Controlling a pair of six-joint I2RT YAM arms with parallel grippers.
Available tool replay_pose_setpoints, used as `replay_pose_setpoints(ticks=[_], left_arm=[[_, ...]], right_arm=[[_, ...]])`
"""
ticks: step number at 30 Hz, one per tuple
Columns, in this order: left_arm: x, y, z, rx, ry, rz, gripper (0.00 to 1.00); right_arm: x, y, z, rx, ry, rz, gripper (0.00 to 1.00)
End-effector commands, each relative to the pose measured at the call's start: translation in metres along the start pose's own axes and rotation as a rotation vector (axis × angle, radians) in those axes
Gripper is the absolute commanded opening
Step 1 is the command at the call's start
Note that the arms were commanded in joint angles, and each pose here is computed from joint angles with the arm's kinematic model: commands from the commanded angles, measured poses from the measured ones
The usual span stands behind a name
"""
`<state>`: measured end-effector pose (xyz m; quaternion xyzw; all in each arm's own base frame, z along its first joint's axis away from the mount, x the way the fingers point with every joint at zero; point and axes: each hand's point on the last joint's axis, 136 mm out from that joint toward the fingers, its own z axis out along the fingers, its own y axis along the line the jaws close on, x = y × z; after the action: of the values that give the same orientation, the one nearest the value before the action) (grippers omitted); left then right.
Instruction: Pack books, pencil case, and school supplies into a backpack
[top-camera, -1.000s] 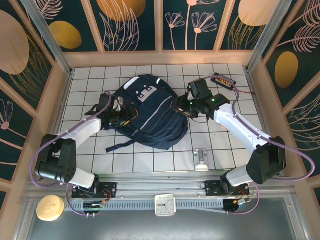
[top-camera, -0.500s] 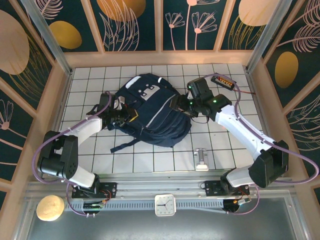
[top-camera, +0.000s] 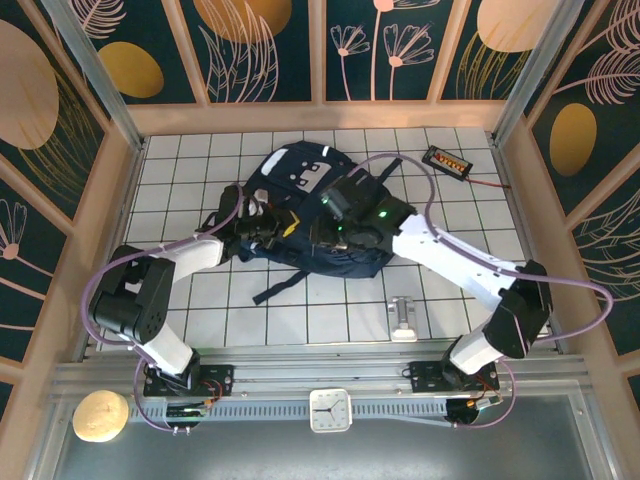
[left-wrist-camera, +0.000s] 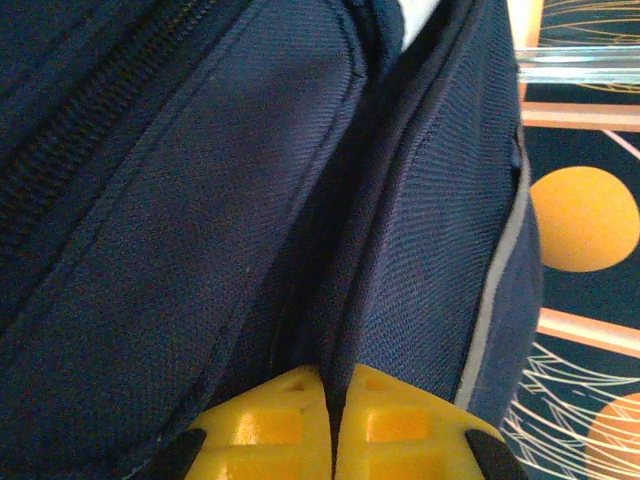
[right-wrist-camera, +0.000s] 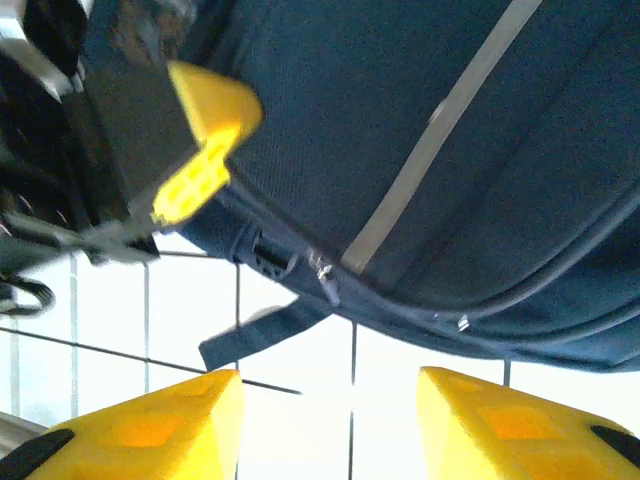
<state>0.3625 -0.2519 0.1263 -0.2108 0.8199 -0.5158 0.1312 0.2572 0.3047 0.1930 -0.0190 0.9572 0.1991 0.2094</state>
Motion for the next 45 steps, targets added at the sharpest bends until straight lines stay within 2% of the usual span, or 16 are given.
replay_pose_setpoints(ticks=[1,4,10,18,27,38,45], left_arm=[[-0.005,-0.045,0.001,0.130,-0.010,0.014,0.00],[-0.002,-0.045,0.001,0.132,0.002,0.010,0.00],[0.001,-0.046,0.002,0.128,0.019,0.011,0.00],[0.003,-0.049,-0.001,0.128,0.022,0.017,0.00],[0.005,-0.049,-0.001,0.128,0.024,0.016,0.00],[0.005,-0.046,0.002,0.123,0.030,0.018,0.00],[0.003,-0.049,0.005,0.127,0.037,0.021,0.00]], right_arm=[[0.011,-0.016,0.014,0.139,-0.046,0.017,0.46],[0.009,-0.013,0.026,0.162,-0.109,0.015,0.44],[-0.002,-0.020,0.047,0.251,-0.155,-0.005,0.42],[0.000,-0.024,0.059,0.272,-0.157,0.000,0.37],[-0.005,-0.007,0.067,0.227,-0.146,-0.012,0.37],[0.004,-0.001,0.049,0.172,-0.100,0.050,0.38],[0.008,-0.003,0.040,0.130,-0.092,0.116,0.47]])
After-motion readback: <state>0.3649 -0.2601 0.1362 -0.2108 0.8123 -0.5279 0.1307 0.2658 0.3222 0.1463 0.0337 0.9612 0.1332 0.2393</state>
